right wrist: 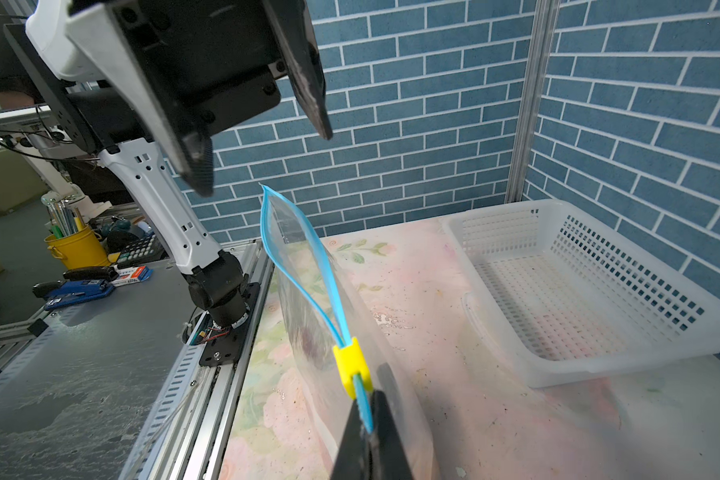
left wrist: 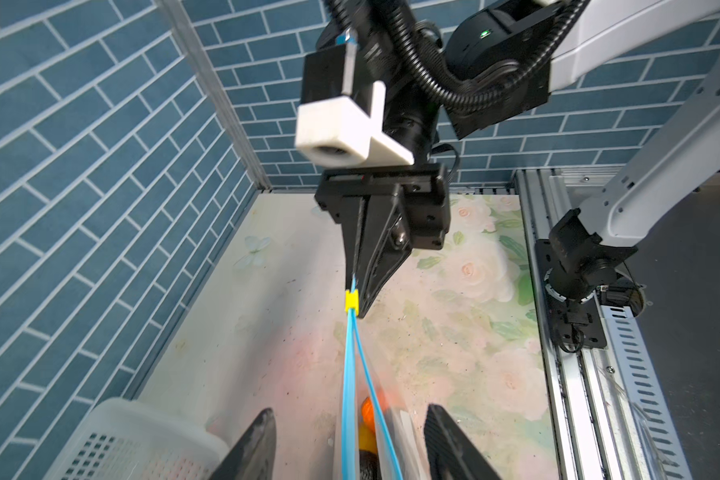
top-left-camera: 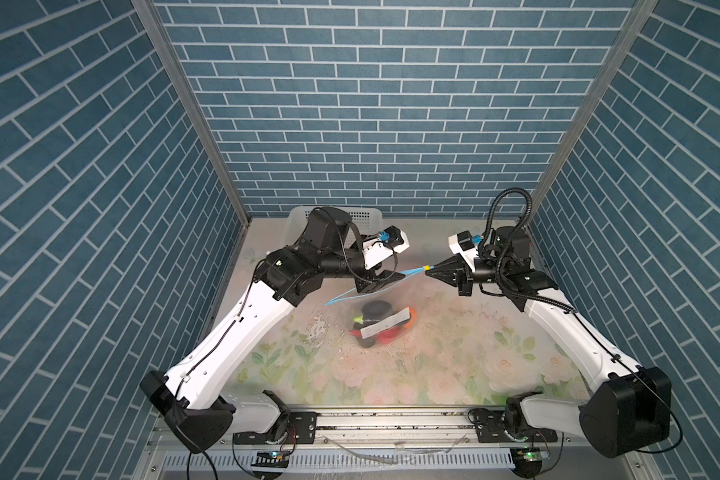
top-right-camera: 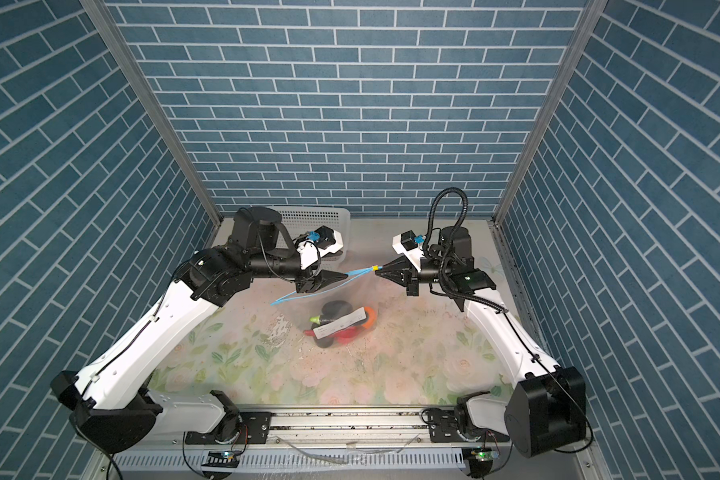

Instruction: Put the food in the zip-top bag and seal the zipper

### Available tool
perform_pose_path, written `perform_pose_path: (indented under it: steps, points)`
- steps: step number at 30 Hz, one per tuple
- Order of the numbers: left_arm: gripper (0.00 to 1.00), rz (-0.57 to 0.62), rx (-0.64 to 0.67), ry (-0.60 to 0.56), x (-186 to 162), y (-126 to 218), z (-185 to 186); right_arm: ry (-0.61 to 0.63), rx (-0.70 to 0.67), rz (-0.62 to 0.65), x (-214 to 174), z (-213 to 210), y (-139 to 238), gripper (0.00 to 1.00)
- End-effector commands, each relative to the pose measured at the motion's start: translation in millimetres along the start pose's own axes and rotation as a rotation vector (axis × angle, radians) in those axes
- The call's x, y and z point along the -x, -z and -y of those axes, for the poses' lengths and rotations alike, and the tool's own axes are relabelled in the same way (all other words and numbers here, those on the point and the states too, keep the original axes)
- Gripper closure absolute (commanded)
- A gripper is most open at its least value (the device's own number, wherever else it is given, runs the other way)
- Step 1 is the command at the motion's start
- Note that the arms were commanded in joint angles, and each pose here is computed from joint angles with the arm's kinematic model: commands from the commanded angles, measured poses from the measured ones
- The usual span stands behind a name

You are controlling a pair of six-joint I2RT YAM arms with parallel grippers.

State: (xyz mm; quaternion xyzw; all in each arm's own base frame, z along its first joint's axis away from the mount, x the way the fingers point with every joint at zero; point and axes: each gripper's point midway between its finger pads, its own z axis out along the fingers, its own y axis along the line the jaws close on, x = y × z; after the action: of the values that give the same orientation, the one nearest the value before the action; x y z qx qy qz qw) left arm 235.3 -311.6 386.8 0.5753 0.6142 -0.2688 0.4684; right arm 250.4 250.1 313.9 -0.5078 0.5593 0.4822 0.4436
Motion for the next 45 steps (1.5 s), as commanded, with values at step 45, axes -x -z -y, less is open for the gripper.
perform_pose_path:
  steps: [45]
  points:
    - [0.78,-0.164,-0.086,0.082,-17.7,-82.3,4.5,0.084,0.039,0.021,28.3,-14.9,0.8,1.0]
